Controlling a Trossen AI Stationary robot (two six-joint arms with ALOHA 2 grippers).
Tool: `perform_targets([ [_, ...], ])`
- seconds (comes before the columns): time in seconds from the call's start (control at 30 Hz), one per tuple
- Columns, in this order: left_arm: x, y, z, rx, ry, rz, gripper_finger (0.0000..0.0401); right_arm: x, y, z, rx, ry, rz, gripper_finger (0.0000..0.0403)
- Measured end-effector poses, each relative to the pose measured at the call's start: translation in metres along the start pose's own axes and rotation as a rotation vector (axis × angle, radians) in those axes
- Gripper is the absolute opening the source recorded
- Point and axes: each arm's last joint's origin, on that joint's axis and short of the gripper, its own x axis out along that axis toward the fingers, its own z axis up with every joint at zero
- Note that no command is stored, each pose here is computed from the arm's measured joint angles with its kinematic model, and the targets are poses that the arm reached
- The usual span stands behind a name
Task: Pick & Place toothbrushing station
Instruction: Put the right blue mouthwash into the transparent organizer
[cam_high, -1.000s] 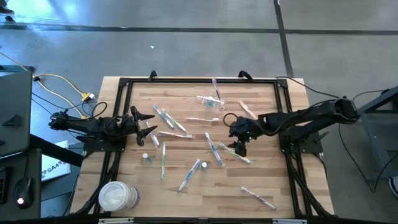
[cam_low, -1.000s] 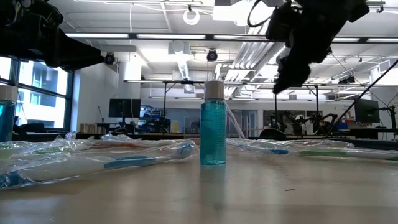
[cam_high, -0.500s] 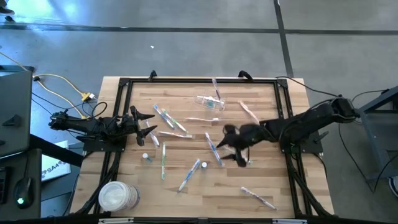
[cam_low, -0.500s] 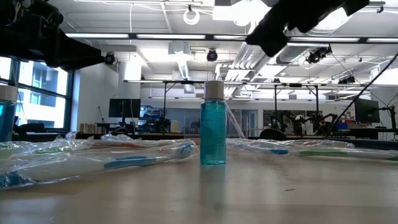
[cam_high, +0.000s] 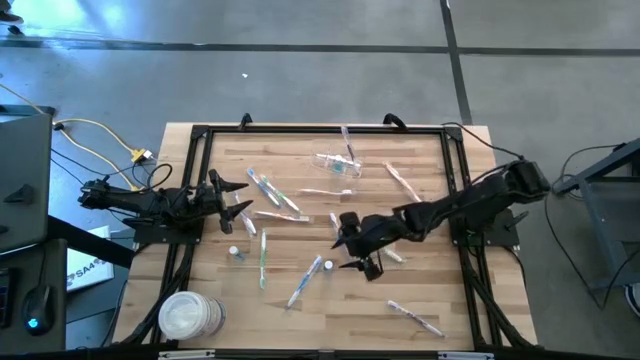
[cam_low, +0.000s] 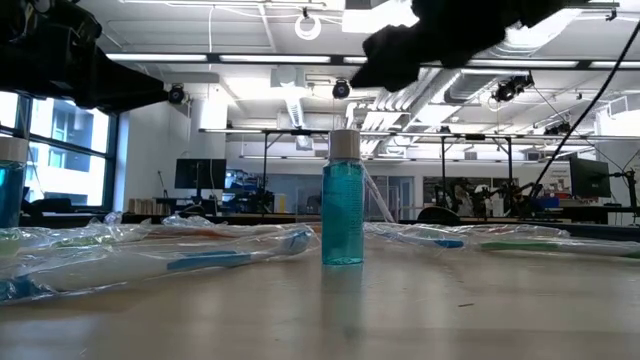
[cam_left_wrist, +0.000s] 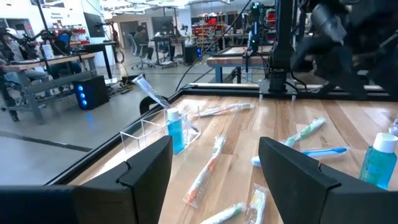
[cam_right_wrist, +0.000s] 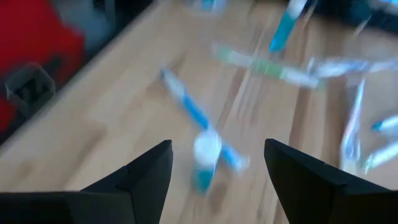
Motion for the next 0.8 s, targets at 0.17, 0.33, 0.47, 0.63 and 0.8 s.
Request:
perform_targets([
  [0.17,0.000,0.000,0.000,0.007,0.002,0.000,0.0239,0.008,-0.003,0.017,-0.013,0.090,0.011,0.0247],
  [0.33,0.000,0.000,0.000,0.008,0.003,0.000,0.0239,0.013,-0.004,0.025,-0.049,0.170,0.035,0.0247],
  [0.47,0.000,0.000,0.000,0.005,0.003,0.000,0.0239,0.020,-0.008,0.031,-0.047,0.251,0.046,0.0247],
  [0.63,0.000,0.000,0.000,0.005,0.002,0.000,0.0239,0.037,-0.009,0.031,-0.060,0.327,0.108,0.0247],
  [0.8,0.000,0.000,0.000,0.006,0.000,0.015,0.0239,0.046,-0.010,0.035,-0.077,0.352,0.149,0.0247],
])
